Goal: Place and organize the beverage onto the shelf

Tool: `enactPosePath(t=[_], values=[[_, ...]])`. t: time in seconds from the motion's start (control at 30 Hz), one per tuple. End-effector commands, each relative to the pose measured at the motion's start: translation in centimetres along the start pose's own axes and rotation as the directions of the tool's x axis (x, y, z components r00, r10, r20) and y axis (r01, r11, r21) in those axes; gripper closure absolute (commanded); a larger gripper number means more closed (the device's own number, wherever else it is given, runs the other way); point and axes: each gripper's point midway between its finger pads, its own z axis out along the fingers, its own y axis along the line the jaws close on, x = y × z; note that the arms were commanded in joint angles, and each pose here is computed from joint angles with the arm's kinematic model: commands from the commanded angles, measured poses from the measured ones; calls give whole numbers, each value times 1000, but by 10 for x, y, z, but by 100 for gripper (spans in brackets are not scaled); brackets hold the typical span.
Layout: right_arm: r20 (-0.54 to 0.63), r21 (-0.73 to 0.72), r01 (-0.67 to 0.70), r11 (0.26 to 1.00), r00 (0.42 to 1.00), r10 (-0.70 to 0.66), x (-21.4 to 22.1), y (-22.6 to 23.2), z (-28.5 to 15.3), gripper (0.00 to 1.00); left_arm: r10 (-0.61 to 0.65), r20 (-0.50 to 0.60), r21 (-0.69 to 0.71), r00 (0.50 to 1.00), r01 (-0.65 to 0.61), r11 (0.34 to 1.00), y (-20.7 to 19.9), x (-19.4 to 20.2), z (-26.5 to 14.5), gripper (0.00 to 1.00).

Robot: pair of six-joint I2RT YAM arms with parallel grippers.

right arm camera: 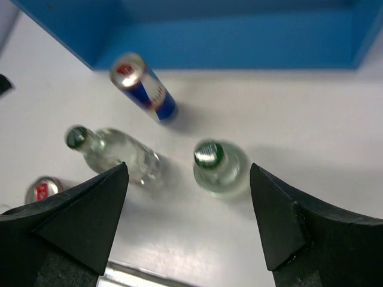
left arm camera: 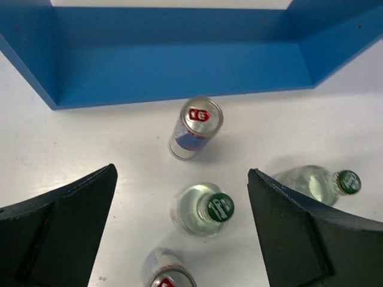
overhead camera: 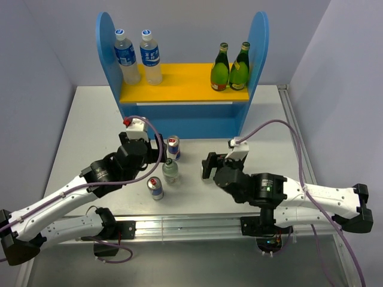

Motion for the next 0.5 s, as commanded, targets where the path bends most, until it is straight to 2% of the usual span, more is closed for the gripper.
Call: enactPosePath(t=[0.0, 0.03, 0.07, 0.27, 0.3, 0.47], values=[[-7, 162, -117, 980, 993, 120, 27, -32, -8, 11, -84, 9, 59, 996, 83, 995, -15, -4, -11, 3], [-42, 196, -67, 978, 996, 77, 40, -41, -11, 11, -104, -1, 52, 995, 104, 993, -15, -5, -14, 3], [-65, 190, -59, 980, 995, 72, 49, -39, -14, 10, -74, -31, 3, 997, 75, 997, -6, 6, -17, 3], [-140, 199, -32, 980, 988, 61, 92, -32, -17, 8, -84, -128, -36, 988, 80, 996, -3, 45, -44, 1], [-147, 200, -31, 979, 987, 61, 98, -29, -14, 7, -118, -131, -39, 984, 114, 993, -7, 49, -49, 1], [-153, 212, -7, 977, 987, 41, 123, -35, -5, 5, -96, -160, -61, 982, 87, 994, -7, 75, -61, 1]])
